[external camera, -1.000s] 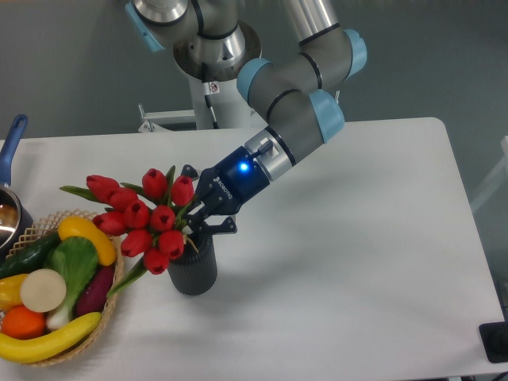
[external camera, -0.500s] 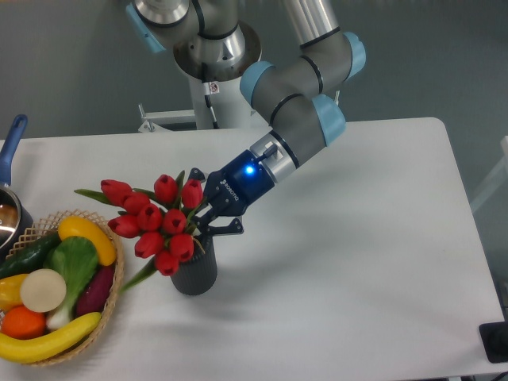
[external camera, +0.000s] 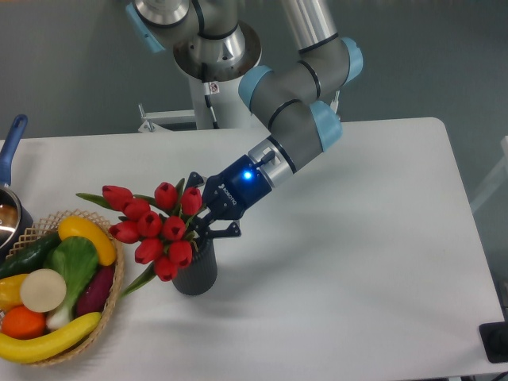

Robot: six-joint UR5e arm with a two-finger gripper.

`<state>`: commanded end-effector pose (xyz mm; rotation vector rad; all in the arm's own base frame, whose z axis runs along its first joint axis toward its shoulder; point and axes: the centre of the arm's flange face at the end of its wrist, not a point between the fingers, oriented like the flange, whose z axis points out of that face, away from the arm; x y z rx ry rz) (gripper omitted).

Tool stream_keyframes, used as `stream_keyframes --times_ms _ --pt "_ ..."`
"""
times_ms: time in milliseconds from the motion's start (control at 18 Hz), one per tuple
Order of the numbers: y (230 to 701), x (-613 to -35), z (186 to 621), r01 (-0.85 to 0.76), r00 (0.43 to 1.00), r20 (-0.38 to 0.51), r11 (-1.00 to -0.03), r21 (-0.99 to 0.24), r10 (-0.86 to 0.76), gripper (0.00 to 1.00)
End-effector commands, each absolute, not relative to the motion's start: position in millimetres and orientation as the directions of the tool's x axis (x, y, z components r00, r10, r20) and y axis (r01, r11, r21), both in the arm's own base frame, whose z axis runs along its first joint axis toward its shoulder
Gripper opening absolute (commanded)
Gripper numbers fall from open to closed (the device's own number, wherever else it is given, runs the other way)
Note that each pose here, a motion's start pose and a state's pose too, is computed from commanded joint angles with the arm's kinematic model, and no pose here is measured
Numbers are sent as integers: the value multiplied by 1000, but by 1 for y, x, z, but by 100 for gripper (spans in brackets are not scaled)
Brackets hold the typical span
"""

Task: Insert the flowers into the vase

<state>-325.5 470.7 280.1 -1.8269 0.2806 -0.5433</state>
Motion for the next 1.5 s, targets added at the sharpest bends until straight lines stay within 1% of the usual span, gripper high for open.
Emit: stream_keyframes --times_ms 56,167,222,444,556,722,833,1000,1111,1222,1389,1500 --pt "472 -328 282 64 866 208 -312 -948 -455 50" --pt "472 -328 280 25 868 166 -293 -956 -469 78" --pt "472 -328 278 15 867 156 -288 -958 -473 85" --pt "471 -330 278 12 870 151 -286 -958 -470 92" --pt "468 -330 280 12 872 150 -285 -959 -466 99" --pt "461 -336 287 -3 883 132 -286 -958 -451 100" --pt "450 -341 305 -47 900 89 -298 -953 -427 100" --pt "426 -355 320 -132 932 23 -399 -907 -362 100" --pt "402 -377 331 -160 954 -19 -456 -876 -298 100" --pt "377 -397 349 -167 969 -60 -462 -871 -238 100" --pt "330 -425 396 -198 979 -154 -460 -866 -132 100" --pt "311 -432 398 -177 984 -153 -467 -866 -89 100"
